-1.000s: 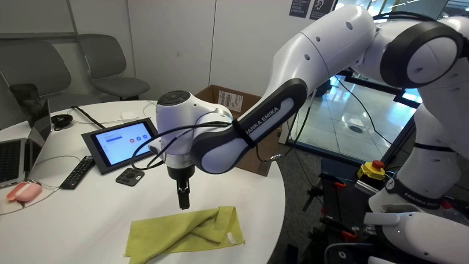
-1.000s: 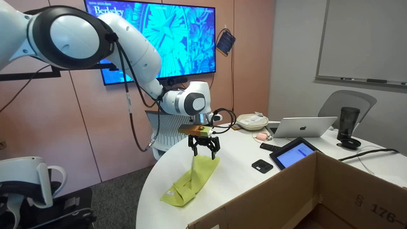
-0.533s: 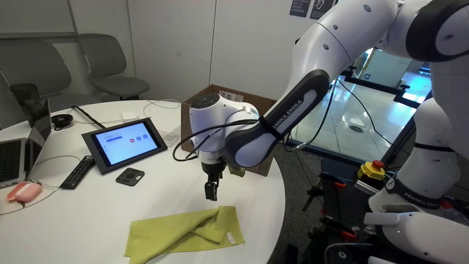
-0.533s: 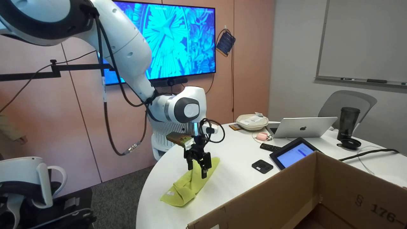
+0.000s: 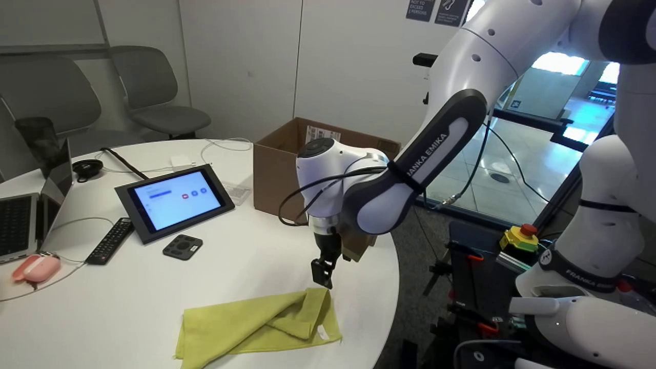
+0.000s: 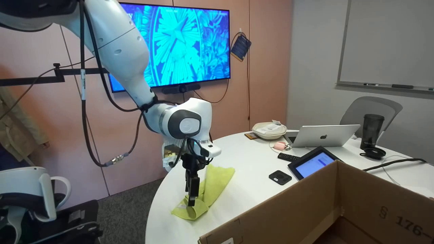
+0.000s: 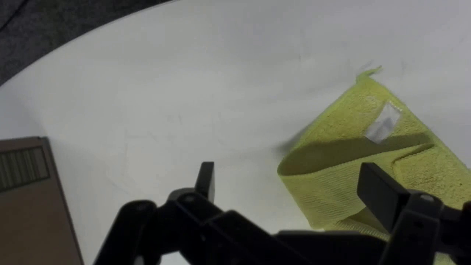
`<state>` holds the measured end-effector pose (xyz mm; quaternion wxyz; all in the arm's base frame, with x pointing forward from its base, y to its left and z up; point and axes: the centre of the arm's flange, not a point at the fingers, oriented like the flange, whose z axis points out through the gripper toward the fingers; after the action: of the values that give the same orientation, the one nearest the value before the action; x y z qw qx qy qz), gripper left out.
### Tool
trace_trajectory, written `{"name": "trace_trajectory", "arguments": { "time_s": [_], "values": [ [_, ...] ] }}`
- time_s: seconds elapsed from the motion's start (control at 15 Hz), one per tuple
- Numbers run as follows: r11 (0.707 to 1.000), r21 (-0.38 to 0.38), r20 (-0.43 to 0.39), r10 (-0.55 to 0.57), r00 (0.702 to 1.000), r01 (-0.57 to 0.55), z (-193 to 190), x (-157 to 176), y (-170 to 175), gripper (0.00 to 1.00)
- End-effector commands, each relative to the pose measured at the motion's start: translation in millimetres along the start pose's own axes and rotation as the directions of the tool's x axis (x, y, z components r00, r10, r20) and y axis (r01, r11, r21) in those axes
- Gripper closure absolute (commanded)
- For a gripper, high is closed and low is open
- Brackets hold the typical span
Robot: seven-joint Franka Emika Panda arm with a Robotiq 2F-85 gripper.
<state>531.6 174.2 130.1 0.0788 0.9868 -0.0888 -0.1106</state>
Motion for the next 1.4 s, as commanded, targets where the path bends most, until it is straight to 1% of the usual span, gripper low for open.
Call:
{"name": "trace_trajectory", "arguments": {
  "time_s": [0.0,0.2,0.33,0.4,0.67,0.8,1.0,1.33],
  "values": [
    [0.981,0.052,0.045,0.186,0.982,-0.188,0,-19,-6,0.00],
    [0.940,0.092,0.096,0.321,0.942,-0.329,14,-27,-7,0.00],
    [0.901,0.125,0.127,0.400,0.907,-0.415,25,-28,-12,0.00],
    [0.878,0.133,0.141,0.442,0.886,-0.459,32,-28,-15,0.00],
    [0.775,0.209,0.206,0.562,0.801,-0.597,47,-14,-28,0.00],
    [0.735,0.222,0.236,0.597,0.767,-0.641,60,-6,-32,0.00],
    [0.704,0.217,0.254,0.628,0.736,-0.676,75,0,-27,0.00],
    [0.691,0.206,0.243,0.649,0.721,-0.693,93,7,-18,0.00]
  ]
}}
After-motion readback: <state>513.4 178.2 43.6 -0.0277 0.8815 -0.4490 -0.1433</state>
